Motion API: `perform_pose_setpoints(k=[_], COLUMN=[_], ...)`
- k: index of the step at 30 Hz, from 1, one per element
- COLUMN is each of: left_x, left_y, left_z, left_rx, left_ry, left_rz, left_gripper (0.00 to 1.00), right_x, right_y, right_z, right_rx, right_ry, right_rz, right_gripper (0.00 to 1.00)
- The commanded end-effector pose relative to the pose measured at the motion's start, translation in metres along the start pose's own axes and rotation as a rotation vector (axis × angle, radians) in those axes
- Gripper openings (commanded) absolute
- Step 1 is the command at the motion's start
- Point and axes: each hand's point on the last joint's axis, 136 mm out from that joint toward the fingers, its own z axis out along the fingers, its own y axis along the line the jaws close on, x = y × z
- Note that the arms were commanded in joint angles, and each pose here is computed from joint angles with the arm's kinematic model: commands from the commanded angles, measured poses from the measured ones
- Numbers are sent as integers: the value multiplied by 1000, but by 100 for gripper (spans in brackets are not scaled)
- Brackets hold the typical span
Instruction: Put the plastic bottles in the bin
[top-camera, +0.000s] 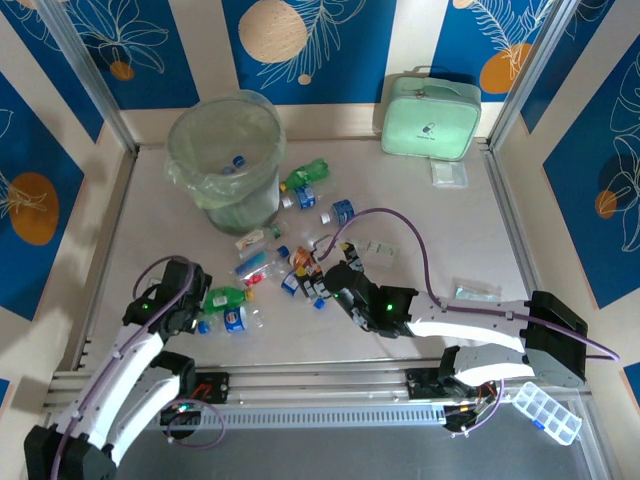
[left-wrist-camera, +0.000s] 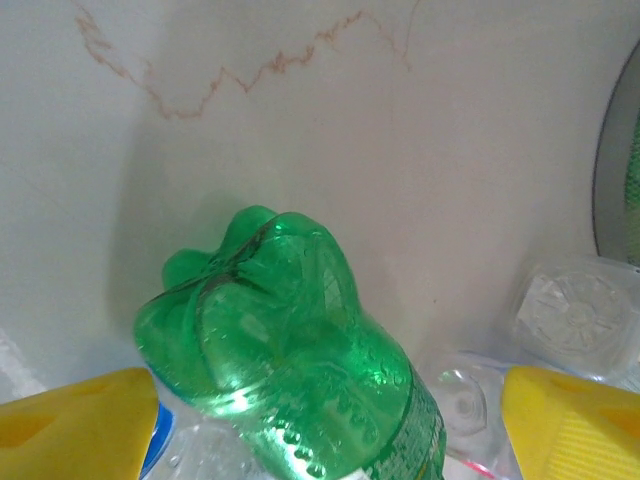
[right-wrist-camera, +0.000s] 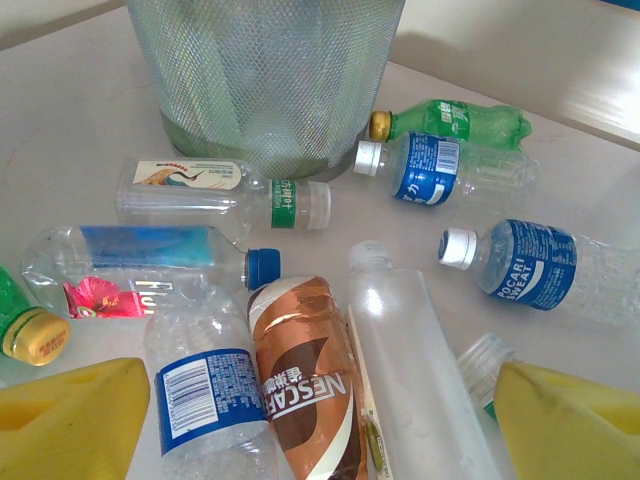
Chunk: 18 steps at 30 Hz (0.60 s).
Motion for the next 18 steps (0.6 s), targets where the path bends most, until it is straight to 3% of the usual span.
perform_pose_setpoints(k=[1,18], left_x=[10,22], left_y=[-7,-2], left_z=[13,53], left_rx=[20,-44], left_ry=[43,55], left_rz=[-58,-60], left_gripper=[88,80], right_x=[-3,-4], right_y=[-3,-5], right_z=[1,2], right_rx=[16,16], right_ry=[-16,-18], right_rz=[16,22], right_gripper=[90,90])
